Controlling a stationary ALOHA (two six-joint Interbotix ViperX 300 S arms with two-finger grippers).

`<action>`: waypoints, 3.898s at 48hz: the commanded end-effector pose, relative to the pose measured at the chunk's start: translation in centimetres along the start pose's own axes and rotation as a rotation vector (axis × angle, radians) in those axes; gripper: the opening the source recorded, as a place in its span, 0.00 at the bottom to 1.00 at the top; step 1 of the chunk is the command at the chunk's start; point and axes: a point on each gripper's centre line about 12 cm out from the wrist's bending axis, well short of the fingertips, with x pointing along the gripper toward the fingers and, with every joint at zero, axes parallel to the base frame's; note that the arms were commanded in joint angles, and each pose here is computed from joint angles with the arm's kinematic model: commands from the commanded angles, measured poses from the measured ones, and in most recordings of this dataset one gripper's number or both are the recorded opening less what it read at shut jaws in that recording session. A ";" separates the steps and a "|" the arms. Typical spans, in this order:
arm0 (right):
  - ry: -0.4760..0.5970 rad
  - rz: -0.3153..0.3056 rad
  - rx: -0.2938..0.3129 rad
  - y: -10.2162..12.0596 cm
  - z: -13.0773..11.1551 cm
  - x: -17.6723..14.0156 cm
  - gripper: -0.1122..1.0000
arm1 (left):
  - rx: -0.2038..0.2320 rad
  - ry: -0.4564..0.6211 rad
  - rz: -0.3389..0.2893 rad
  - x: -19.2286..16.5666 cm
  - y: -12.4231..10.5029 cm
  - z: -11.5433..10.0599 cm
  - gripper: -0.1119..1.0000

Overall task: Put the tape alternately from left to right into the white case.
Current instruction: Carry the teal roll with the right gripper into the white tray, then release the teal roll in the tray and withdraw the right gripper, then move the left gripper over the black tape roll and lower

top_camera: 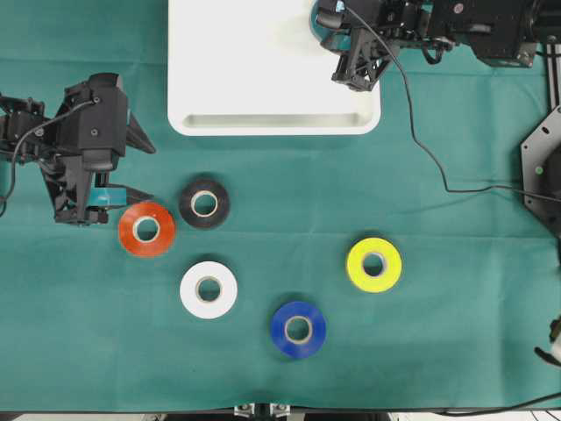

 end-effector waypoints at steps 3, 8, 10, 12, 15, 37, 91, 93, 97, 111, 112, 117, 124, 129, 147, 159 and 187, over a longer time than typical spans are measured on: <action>-0.034 0.000 -0.002 0.0 1.1 -0.4 0.33 | -0.004 -0.025 0.000 -0.2 0.0 0.6 0.89; -0.035 -0.001 0.000 -0.1 1.2 -0.4 0.33 | -0.004 -0.025 0.000 -0.2 0.0 0.6 0.89; -0.035 -0.001 0.000 -0.1 1.2 -0.4 0.34 | -0.004 -0.025 0.000 -0.2 0.0 0.6 0.89; -0.035 -0.001 0.000 -0.1 1.2 -0.4 0.41 | -0.004 -0.025 0.000 -0.2 0.0 0.6 0.89; -0.035 -0.001 0.001 -0.1 1.2 -0.4 0.57 | -0.004 -0.025 0.000 -0.2 0.0 0.6 0.89; -0.043 0.000 0.000 0.0 1.3 -0.5 0.79 | -0.002 -0.020 0.001 -0.2 0.1 0.4 0.89; -0.184 0.243 -0.223 11.2 0.0 -8.9 0.78 | -0.007 -0.019 0.004 0.0 0.2 0.5 0.89; -0.193 0.255 -0.232 11.6 0.0 -9.2 0.78 | -0.007 -0.013 0.004 0.2 0.2 0.4 0.89; -0.205 0.281 -0.249 12.5 -0.3 -9.7 0.78 | -0.006 -0.003 0.005 0.5 0.2 0.4 0.89; -0.212 0.348 -0.305 15.0 -1.6 -10.5 0.78 | -0.007 0.007 0.006 0.9 0.2 0.4 0.88; -0.210 0.353 -0.308 15.2 -1.7 -10.6 0.78 | -0.007 0.007 0.006 0.9 0.2 0.4 0.88; -0.201 0.372 -0.316 15.9 -2.2 -10.8 0.78 | -0.007 0.007 0.006 0.9 0.2 0.4 0.88; -0.178 0.395 -0.282 16.6 -3.0 -10.9 0.78 | -0.007 0.009 0.006 0.9 0.2 0.4 0.88; -0.157 0.400 -0.253 16.6 -3.6 -10.8 0.78 | -0.007 0.006 0.006 0.9 0.2 0.4 0.88; -0.137 0.401 -0.229 16.6 -4.2 -10.7 0.78 | -0.013 0.000 0.005 1.0 0.2 0.5 0.88; -0.138 0.401 -0.232 16.6 -4.2 -10.7 0.78 | -0.063 0.007 -0.018 1.0 -0.8 0.2 0.88; -0.138 0.406 -0.233 16.7 -4.4 -10.4 0.78 | -0.035 0.072 -0.060 5.6 -3.5 0.9 0.88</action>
